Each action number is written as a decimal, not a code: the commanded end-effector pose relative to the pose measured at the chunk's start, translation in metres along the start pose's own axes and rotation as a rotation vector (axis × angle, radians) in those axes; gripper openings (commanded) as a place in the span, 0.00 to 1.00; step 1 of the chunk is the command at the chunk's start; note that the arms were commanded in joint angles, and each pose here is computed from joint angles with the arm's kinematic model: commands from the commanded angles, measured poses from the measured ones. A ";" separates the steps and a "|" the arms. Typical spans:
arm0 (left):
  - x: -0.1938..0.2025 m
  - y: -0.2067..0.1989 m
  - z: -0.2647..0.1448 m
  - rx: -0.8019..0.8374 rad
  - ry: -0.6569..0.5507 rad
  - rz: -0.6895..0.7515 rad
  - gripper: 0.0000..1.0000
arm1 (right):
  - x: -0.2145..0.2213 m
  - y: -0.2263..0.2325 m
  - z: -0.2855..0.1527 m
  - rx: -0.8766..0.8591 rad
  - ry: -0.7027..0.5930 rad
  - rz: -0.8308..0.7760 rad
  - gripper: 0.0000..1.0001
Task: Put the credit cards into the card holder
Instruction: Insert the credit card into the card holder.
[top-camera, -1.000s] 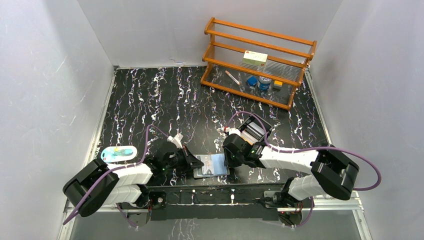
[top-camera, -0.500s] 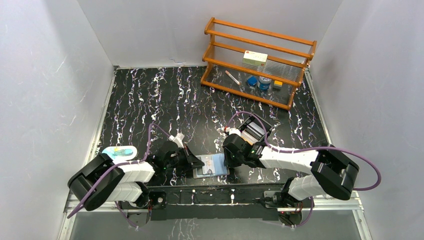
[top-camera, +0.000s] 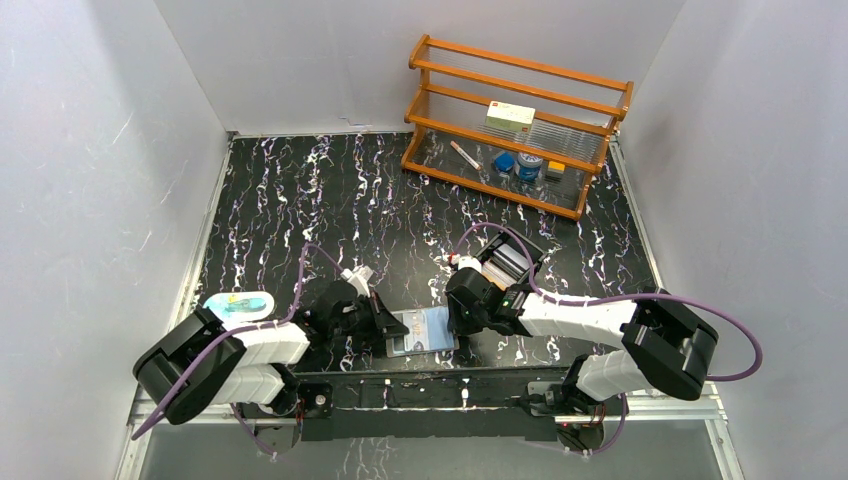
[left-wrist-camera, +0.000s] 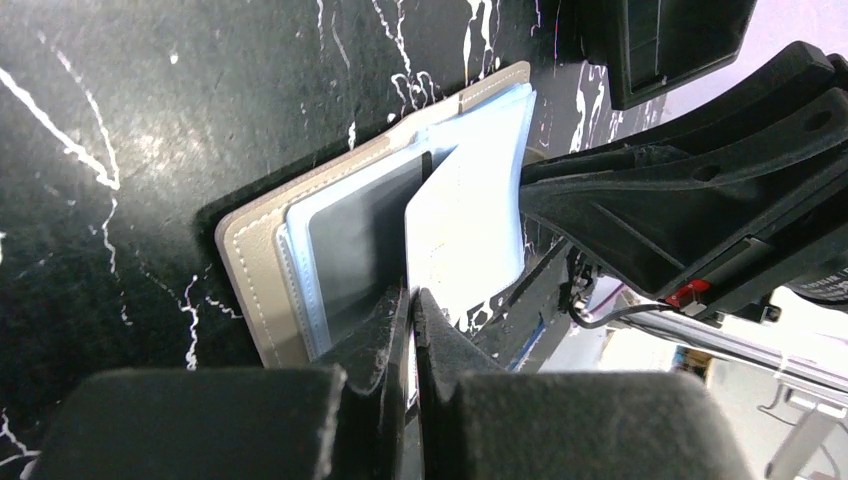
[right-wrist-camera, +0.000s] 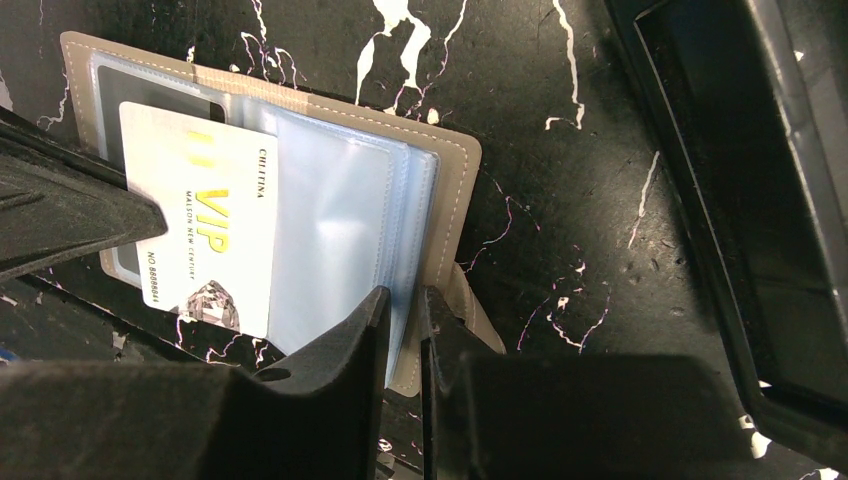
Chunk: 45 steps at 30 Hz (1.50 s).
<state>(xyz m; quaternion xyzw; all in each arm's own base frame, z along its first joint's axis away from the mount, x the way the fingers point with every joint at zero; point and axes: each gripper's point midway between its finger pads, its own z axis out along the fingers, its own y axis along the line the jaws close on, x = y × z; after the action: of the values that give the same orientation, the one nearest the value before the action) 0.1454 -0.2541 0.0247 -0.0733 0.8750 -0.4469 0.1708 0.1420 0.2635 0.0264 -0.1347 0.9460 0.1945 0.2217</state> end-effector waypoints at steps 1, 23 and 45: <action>-0.012 0.013 0.002 -0.104 -0.039 0.080 0.00 | -0.003 0.000 0.001 0.011 -0.022 0.002 0.25; 0.002 0.005 0.006 -0.031 0.010 -0.031 0.00 | -0.002 0.001 0.005 0.006 -0.026 0.030 0.25; -0.002 -0.008 0.031 -0.061 0.035 -0.013 0.01 | -0.008 0.011 0.005 -0.033 -0.035 0.041 0.26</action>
<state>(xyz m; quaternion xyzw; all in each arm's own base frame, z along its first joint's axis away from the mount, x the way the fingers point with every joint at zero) 0.1573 -0.2825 0.0250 -0.0843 0.8784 -0.4464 0.1486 0.1427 0.2653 0.0266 -0.1216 0.9469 0.1987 0.2216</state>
